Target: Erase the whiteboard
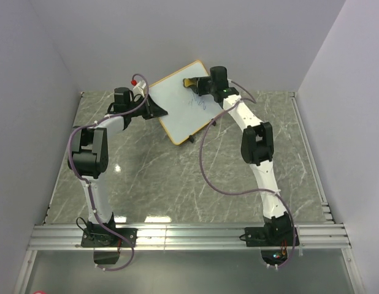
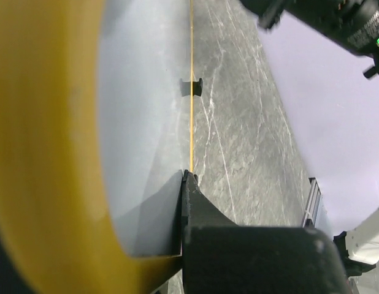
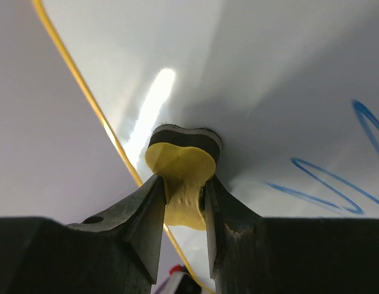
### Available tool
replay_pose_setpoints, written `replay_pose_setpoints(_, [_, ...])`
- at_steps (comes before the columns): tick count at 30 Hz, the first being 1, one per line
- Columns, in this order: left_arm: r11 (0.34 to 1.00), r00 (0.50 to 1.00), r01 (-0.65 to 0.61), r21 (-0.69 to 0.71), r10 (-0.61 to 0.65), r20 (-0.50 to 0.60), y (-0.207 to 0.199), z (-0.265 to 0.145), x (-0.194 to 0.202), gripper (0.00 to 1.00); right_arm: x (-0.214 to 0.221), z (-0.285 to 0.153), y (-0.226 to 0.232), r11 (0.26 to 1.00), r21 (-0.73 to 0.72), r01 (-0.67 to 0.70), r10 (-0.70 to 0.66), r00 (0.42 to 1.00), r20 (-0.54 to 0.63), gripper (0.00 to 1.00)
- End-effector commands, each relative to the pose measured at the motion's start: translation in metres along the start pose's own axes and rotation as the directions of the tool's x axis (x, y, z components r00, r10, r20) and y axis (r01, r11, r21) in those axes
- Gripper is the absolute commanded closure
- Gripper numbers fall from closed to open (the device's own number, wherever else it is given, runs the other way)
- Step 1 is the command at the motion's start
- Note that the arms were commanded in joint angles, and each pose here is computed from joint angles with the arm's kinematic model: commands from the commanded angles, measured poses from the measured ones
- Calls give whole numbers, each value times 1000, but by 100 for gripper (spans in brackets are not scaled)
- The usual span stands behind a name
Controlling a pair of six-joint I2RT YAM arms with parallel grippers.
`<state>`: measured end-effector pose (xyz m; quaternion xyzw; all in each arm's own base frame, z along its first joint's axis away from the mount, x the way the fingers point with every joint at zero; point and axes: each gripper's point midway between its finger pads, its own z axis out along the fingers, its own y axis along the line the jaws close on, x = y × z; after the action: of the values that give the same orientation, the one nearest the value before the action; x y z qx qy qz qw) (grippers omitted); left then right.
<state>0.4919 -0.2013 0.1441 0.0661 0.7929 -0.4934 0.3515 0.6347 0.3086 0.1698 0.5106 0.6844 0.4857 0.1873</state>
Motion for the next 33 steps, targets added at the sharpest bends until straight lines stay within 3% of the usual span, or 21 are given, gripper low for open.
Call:
replay_pose_setpoints(1, [992, 969, 77, 96, -52, -243, -24, 4, 72, 100, -32, 41, -76, 980, 177, -87, 66, 990, 123, 100])
replay_pose_setpoints(6, [993, 966, 85, 77, -64, -250, -22, 1, 72, 100, -32, 25, -123, 943, 331, -19, -16, 994, 105, 100])
replay_pose_setpoints(9, [995, 969, 76, 70, -57, -242, -24, -4, 70, 100, -28, -5, -150, 886, 452, 106, -153, 986, 70, 100])
replay_pose_setpoints(10, [995, 968, 82, 65, -64, -244, -24, -5, 74, 100, -27, -22, -140, 877, 452, 164, -213, 975, 60, 100])
replay_pose_setpoints(11, [995, 968, 83, 64, -65, -241, -25, -7, 74, 100, -32, -33, -172, 838, 520, 166, -224, 973, 51, 100])
replay_pose_setpoints(13, [994, 968, 85, 62, -68, -241, -29, -11, 77, 100, -30, -54, -169, 840, 512, 178, -230, 973, 38, 100])
replay_pose_setpoints(14, [994, 967, 88, 62, -71, -246, -30, -11, 79, 100, -36, -62, -197, 817, 555, 159, -213, 976, 34, 100])
replay_pose_setpoints(19, [993, 961, 102, 54, -84, -262, -42, -22, 90, 100, -46, -65, -208, 791, 588, 169, -215, 977, 9, 100])
replay_pose_setpoints(23, [999, 952, 38, 7, -34, -304, -50, -24, 102, 100, -39, -50, -178, 842, 512, 170, -187, 982, -17, 100])
replay_pose_setpoints(26, [1000, 943, 2, -27, -11, -333, -58, -32, 110, 100, -28, -31, -143, 922, 367, 126, -120, 992, -39, 100])
replay_pose_setpoints(33, [997, 913, 23, -68, -49, -405, -56, -48, 158, 100, -32, -2, -87, 975, 218, 51, -49, 999, -12, 100])
